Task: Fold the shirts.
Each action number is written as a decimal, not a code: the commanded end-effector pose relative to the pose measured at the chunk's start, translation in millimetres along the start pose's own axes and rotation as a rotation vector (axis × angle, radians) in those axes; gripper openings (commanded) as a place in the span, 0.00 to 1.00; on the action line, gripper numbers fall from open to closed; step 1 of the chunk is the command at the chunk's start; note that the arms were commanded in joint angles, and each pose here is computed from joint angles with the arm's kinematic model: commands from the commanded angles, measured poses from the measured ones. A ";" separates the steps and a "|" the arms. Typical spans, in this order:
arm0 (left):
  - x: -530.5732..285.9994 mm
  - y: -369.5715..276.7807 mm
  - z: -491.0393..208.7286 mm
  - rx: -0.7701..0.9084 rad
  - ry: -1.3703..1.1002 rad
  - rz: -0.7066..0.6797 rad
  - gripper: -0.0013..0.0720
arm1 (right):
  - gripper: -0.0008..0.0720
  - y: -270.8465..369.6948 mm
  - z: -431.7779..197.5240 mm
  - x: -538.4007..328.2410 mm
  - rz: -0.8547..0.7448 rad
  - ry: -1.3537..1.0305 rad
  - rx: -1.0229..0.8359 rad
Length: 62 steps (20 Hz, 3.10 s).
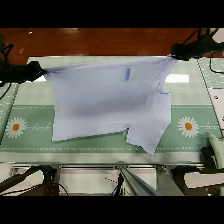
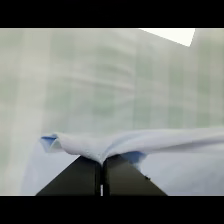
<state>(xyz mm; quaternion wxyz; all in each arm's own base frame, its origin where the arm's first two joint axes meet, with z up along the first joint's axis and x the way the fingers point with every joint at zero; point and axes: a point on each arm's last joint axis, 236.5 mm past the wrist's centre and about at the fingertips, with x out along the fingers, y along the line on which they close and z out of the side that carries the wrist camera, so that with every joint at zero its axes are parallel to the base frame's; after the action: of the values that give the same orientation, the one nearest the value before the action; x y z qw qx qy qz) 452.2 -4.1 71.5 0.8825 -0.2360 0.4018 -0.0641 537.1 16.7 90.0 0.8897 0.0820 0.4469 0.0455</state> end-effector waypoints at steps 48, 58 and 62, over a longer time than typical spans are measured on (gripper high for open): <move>-6.4 73.6 -264.3 -0.361 0.761 -0.040 0.85 | 0.74 -71.4 -234.2 -40.9 0.201 0.591 0.308; 11.1 46.3 -304.4 -0.293 0.920 -0.067 0.05 | 0.75 -78.2 -273.0 -62.9 0.181 0.673 0.321; 9.1 45.0 -305.7 -0.268 0.929 -0.085 0.05 | 0.75 -61.5 -311.7 -60.3 0.212 0.621 0.389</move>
<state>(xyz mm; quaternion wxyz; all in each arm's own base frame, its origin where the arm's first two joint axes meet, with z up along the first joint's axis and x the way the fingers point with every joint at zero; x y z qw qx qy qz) 224.8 -82.7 -123.0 0.5540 -0.3235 0.7526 -0.1484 268.9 -32.4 -44.3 0.6657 0.2578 0.6964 0.0739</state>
